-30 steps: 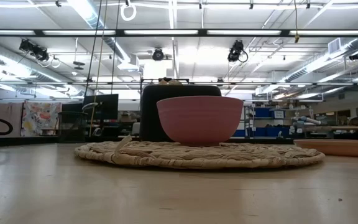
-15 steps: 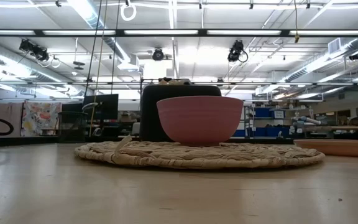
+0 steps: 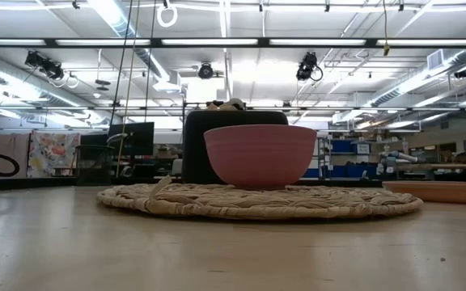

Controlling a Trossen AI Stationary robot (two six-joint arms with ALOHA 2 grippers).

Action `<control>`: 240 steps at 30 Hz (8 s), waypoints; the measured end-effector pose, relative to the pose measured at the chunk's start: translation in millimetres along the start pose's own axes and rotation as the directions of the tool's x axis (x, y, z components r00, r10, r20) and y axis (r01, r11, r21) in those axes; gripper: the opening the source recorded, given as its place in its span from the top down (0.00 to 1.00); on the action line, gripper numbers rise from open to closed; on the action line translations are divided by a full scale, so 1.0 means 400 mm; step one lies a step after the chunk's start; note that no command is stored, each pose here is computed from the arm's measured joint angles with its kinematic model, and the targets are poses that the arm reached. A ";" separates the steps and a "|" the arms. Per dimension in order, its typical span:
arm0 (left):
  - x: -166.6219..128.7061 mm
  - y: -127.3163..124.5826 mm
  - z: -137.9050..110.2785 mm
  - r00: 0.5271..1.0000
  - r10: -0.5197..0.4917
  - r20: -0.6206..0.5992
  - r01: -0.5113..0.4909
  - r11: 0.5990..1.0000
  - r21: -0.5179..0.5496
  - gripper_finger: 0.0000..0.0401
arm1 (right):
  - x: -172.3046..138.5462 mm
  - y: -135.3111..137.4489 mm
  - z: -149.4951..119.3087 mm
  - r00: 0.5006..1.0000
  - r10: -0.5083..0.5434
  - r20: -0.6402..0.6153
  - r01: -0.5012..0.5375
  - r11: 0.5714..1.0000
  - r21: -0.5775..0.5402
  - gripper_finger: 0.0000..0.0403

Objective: Arrange a breakfast setting
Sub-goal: Pour the cereal from the box into the pink bowl

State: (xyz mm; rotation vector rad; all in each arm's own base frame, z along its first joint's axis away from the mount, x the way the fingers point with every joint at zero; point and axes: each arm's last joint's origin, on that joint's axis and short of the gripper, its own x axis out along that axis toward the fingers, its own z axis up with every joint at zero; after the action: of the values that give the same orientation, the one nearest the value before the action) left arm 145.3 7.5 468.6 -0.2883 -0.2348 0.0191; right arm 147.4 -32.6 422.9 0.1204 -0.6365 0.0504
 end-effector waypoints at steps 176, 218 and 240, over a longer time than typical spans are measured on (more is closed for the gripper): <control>0.097 -0.016 -0.090 0.982 -0.030 -0.184 0.011 0.995 -0.100 0.02 | -0.328 0.067 -0.055 0.532 -0.038 -0.846 -0.005 0.999 -0.049 0.38; 0.097 -0.016 -0.090 0.983 -0.031 -0.182 0.010 0.993 -0.114 0.02 | -0.354 0.070 -0.055 0.495 -0.069 -0.866 0.019 0.997 -0.069 0.39; 0.121 -0.032 -0.043 0.993 -0.100 0.061 0.105 0.992 -0.070 0.02 | -0.413 0.099 -0.013 0.598 -0.035 -0.800 0.047 0.999 -0.008 0.39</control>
State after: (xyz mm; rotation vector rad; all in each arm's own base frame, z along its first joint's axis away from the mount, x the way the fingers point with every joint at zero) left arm 196.1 -7.0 467.3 -0.3482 -0.3072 -0.0831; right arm 14.3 5.7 324.2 0.1110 0.2934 0.0585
